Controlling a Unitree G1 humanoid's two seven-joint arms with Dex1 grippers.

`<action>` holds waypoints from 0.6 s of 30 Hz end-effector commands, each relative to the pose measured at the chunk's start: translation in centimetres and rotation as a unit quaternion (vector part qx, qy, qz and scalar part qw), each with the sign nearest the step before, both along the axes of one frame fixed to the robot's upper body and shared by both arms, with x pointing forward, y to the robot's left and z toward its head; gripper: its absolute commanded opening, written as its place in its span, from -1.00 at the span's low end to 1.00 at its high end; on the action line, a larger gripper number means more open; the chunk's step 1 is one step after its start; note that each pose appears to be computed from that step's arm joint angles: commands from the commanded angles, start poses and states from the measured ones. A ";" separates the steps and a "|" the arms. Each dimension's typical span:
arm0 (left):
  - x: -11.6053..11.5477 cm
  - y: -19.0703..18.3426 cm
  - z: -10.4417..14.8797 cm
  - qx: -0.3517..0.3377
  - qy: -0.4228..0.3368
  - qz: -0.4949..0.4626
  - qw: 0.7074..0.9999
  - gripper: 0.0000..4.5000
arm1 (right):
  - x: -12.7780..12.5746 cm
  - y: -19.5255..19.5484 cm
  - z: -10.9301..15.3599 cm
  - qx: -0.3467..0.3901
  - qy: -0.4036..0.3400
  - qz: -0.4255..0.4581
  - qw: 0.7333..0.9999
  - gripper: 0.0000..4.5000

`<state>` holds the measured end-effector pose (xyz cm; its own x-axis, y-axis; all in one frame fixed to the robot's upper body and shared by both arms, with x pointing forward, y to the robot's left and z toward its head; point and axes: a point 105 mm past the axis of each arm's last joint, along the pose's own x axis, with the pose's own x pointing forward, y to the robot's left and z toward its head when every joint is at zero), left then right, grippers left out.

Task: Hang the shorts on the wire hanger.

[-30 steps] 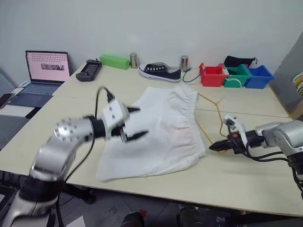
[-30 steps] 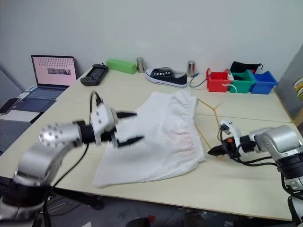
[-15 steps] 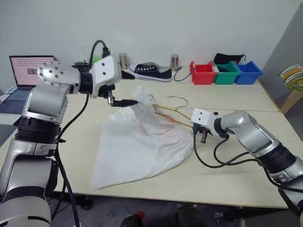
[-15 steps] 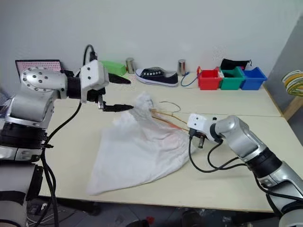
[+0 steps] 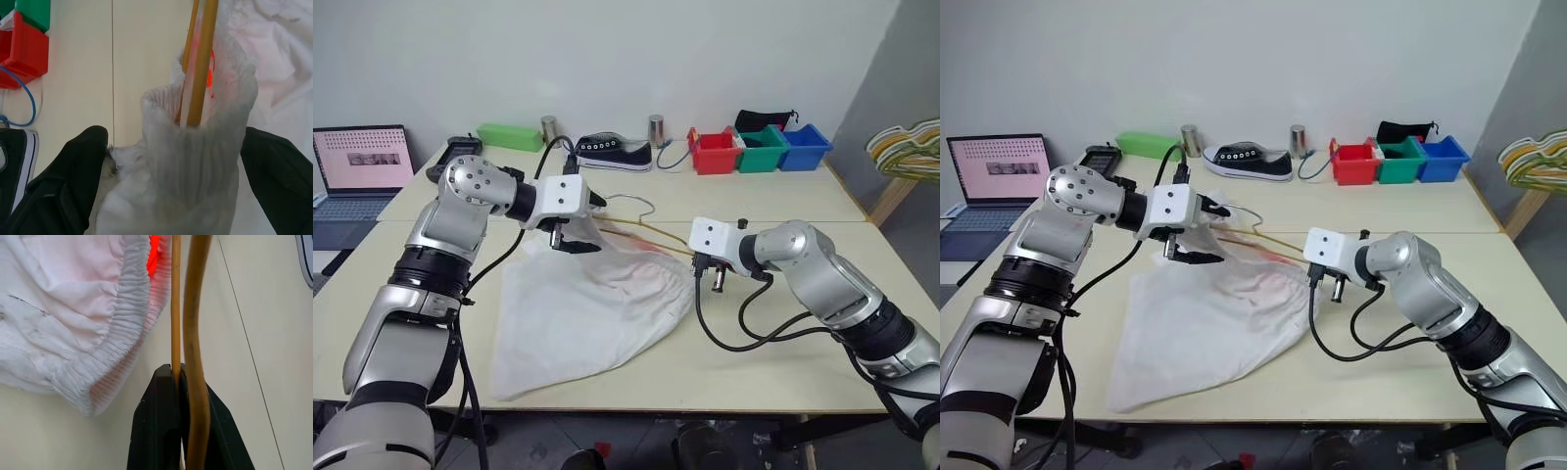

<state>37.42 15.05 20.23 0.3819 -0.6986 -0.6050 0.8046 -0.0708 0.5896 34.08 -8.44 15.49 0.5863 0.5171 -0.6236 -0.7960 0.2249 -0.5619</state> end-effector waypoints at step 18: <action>0.6 0.6 0.9 0.027 -0.019 0.010 0.999 -0.99 | -0.4 1.7 4.6 0.012 -0.071 0.026 0.997 -1.00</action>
